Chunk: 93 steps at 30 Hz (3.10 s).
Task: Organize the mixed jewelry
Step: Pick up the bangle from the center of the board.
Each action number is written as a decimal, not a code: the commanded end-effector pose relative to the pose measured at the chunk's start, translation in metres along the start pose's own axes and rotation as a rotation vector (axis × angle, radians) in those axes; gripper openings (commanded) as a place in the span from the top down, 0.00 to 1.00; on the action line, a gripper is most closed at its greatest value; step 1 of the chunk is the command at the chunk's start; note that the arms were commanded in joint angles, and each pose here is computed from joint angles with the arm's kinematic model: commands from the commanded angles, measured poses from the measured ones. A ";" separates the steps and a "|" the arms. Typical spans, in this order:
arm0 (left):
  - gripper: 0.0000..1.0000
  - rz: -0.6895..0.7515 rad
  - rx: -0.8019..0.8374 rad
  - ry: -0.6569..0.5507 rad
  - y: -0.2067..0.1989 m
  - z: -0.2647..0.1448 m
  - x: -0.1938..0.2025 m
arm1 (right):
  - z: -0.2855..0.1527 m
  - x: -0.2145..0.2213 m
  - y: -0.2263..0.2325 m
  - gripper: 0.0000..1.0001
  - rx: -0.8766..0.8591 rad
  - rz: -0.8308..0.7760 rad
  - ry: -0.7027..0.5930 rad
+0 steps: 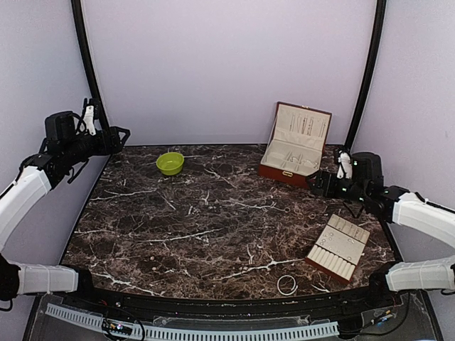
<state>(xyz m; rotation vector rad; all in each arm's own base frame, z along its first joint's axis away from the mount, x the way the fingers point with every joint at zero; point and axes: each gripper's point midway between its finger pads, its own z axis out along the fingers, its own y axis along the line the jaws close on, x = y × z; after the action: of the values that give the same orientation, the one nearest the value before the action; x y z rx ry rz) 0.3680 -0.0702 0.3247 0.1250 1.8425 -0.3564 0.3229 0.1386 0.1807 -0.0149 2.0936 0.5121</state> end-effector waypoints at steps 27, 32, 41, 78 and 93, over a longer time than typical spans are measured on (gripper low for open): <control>0.01 0.071 -0.058 -0.018 0.009 -0.010 0.014 | -0.061 0.226 0.086 0.51 0.025 -0.181 0.737; 0.01 0.066 -0.065 -0.025 0.010 -0.011 0.013 | -0.081 0.245 0.079 0.56 0.071 -0.238 0.782; 0.01 0.066 -0.086 -0.048 0.013 -0.015 0.010 | -0.084 0.261 0.079 0.66 0.113 -0.293 0.797; 0.01 0.062 -0.101 -0.061 0.015 -0.017 0.008 | -0.069 0.276 0.072 0.91 0.179 -0.301 0.748; 0.01 0.061 -0.105 -0.065 0.015 -0.018 0.008 | -0.059 0.259 0.080 1.00 0.169 -0.274 0.650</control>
<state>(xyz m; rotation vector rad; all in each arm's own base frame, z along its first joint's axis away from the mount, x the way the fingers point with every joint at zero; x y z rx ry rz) 0.3564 -0.0508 0.3101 0.1032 1.8298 -0.2155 0.1071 0.2348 0.0194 -0.4461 2.7611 0.1502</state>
